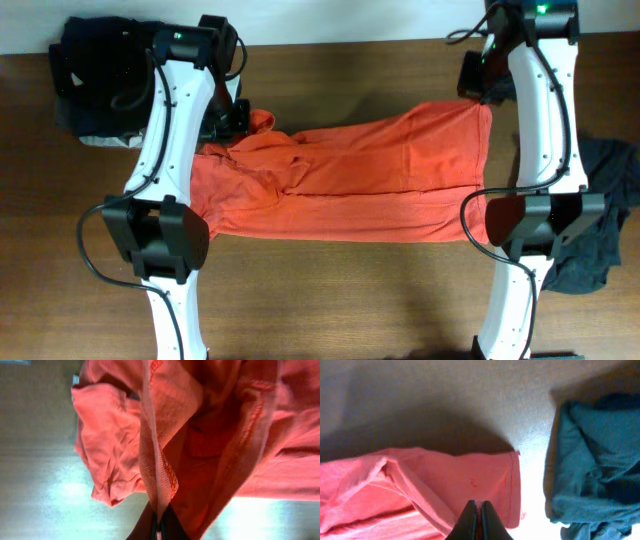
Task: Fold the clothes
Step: 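Pull the left gripper leftward and right gripper rightward to stretch the shirt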
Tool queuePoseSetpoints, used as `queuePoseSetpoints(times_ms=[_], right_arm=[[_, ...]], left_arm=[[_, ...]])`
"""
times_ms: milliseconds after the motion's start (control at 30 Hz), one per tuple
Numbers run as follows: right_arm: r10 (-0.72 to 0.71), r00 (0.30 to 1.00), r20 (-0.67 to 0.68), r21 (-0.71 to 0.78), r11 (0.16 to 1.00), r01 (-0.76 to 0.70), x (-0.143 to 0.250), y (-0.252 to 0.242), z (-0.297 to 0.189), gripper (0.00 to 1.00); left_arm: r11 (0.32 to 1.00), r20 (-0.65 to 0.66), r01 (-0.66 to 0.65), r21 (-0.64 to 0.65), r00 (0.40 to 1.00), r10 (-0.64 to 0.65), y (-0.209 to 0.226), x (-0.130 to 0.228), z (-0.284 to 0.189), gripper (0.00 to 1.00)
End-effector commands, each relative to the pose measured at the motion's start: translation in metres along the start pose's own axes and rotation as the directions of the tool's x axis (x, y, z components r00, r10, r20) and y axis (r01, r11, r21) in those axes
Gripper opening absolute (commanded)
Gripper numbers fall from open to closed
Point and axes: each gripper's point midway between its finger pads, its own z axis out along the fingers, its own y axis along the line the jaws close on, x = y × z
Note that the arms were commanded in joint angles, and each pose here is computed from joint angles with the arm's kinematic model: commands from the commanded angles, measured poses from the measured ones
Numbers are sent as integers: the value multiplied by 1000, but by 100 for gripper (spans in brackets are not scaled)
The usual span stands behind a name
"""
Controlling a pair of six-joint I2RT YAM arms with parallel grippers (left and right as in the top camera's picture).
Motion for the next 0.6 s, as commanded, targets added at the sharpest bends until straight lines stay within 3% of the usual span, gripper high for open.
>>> queuePoseSetpoints(times_ms=[0,133,300,567], right_arm=[[-22,999,-23,6,1000,23,14,-7,-8,4],[-29,996,-89,49,998,33,25,-14,9,4],[-32,988,-150,106,993,48,37,-23,24,4],[20,988,-152,157,988,4,35,-42,27,4]], left_arm=[[999,-77,-13,-40,997,10,10,16,16,2],[993,-144,-11,-120,989,-7,25,28,34,2],[971,-151,90,-220,981,-125,56,32,41,2],[965,-174,189,-181,960,-220,83,36,42,2]])
